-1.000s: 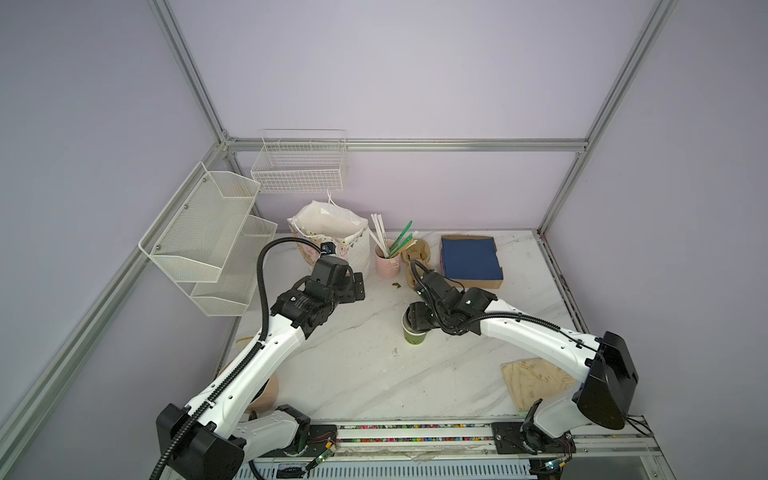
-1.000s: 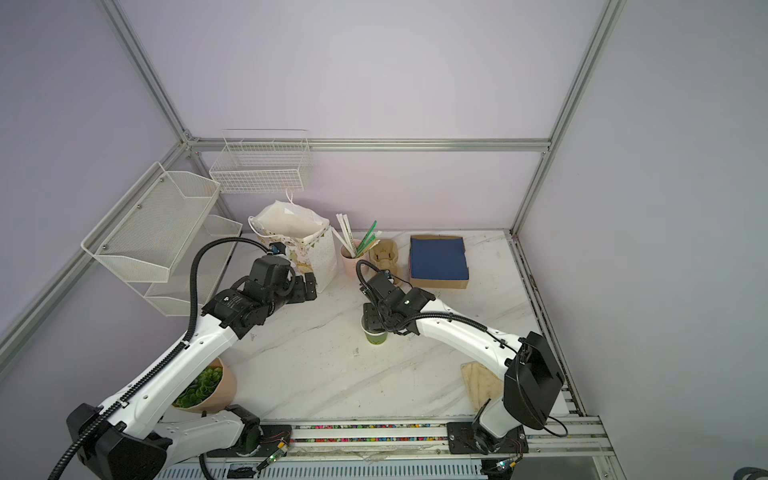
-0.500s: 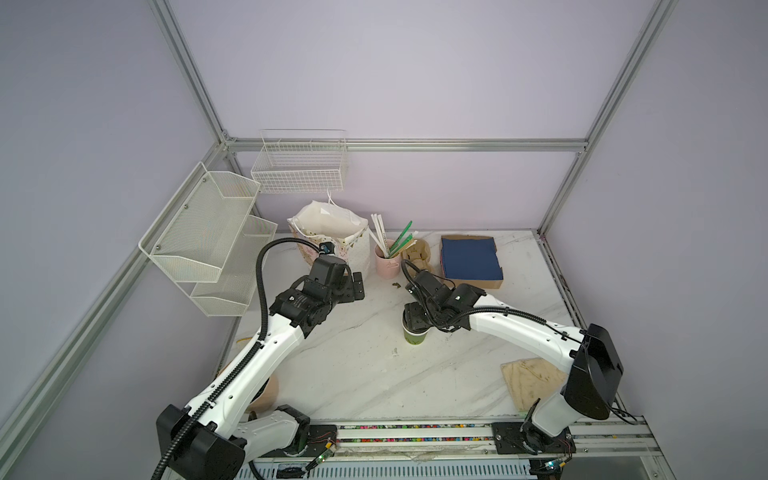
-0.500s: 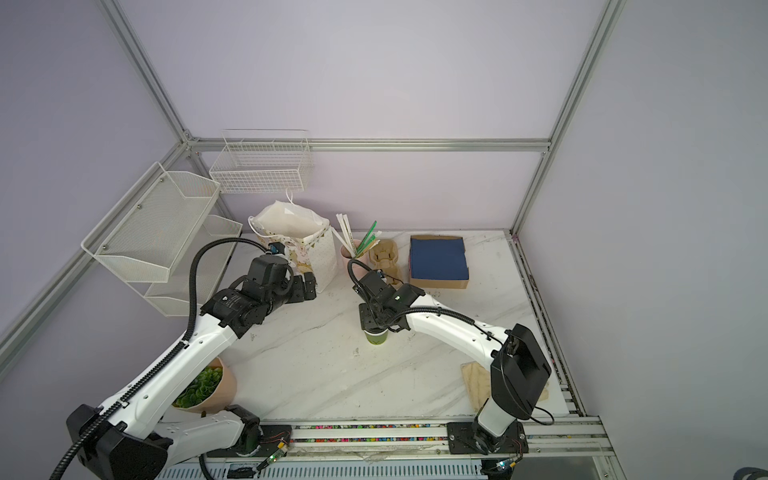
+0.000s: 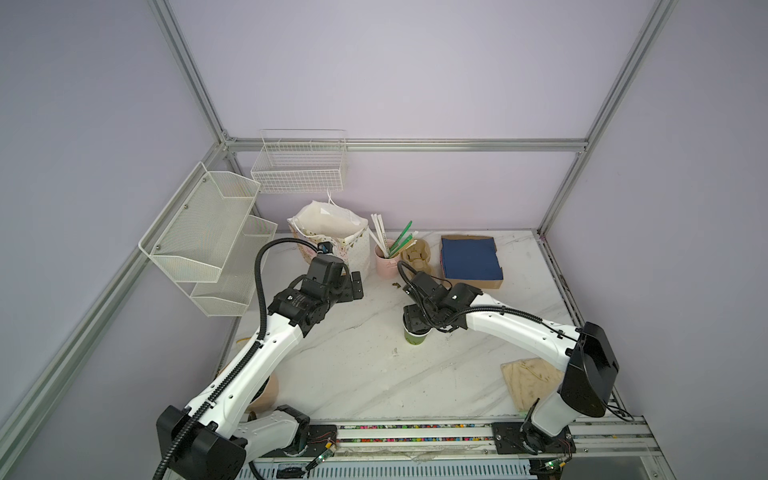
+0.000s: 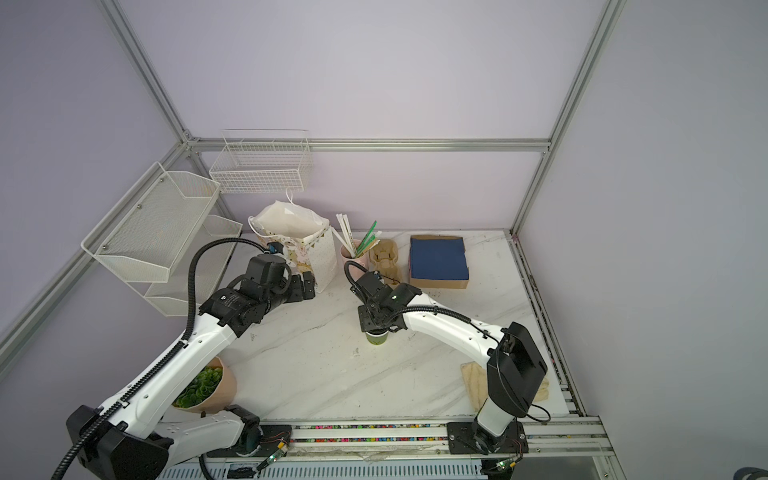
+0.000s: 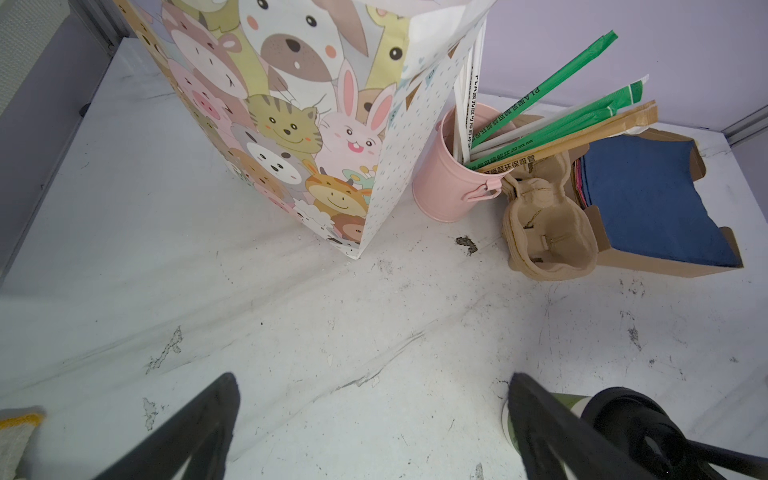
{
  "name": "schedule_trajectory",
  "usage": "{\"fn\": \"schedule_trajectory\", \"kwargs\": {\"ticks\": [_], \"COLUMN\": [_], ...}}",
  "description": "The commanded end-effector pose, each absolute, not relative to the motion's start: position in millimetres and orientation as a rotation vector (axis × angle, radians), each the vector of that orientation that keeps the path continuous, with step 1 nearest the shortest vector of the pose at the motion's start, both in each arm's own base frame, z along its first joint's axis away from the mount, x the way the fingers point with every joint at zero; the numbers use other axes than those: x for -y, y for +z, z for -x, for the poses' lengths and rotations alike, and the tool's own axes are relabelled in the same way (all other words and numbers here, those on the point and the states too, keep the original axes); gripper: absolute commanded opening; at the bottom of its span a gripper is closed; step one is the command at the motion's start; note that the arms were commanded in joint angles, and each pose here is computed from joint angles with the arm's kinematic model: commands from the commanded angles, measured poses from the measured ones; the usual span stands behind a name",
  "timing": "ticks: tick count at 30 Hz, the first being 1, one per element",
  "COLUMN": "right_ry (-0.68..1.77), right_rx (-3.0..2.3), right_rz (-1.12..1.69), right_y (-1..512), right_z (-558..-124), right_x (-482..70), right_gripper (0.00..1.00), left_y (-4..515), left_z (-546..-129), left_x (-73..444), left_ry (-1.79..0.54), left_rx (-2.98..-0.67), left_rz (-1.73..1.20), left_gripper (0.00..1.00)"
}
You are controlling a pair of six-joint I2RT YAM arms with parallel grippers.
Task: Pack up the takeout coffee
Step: 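Lower the black lid onto the green cup with the right gripper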
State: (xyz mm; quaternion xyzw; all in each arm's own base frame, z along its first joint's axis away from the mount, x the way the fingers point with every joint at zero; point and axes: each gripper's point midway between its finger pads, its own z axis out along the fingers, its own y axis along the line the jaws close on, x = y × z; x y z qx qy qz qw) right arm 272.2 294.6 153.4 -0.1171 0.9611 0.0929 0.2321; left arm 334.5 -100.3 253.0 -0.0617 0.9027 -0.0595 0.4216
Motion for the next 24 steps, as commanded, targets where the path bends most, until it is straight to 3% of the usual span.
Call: {"fn": "schedule_trajectory", "kwargs": {"ticks": [1,24], "right_ry": [0.222,0.157], "right_rx": [-2.634,-2.684], "right_rz": [0.339,0.402], "right_y": [163.9,142.4], "right_z": [-270.7,-266.6], "right_x": [-291.7,-296.6], "right_gripper": [0.71,0.72], "left_y": [247.5,245.2], "left_z": [-335.6,-335.8], "left_x": [99.9,98.9], "left_ry": [-0.166,-0.174], "left_rx": [-2.259,-2.269], "left_rz": [0.168,0.174], "left_gripper": [1.00,1.00]}}
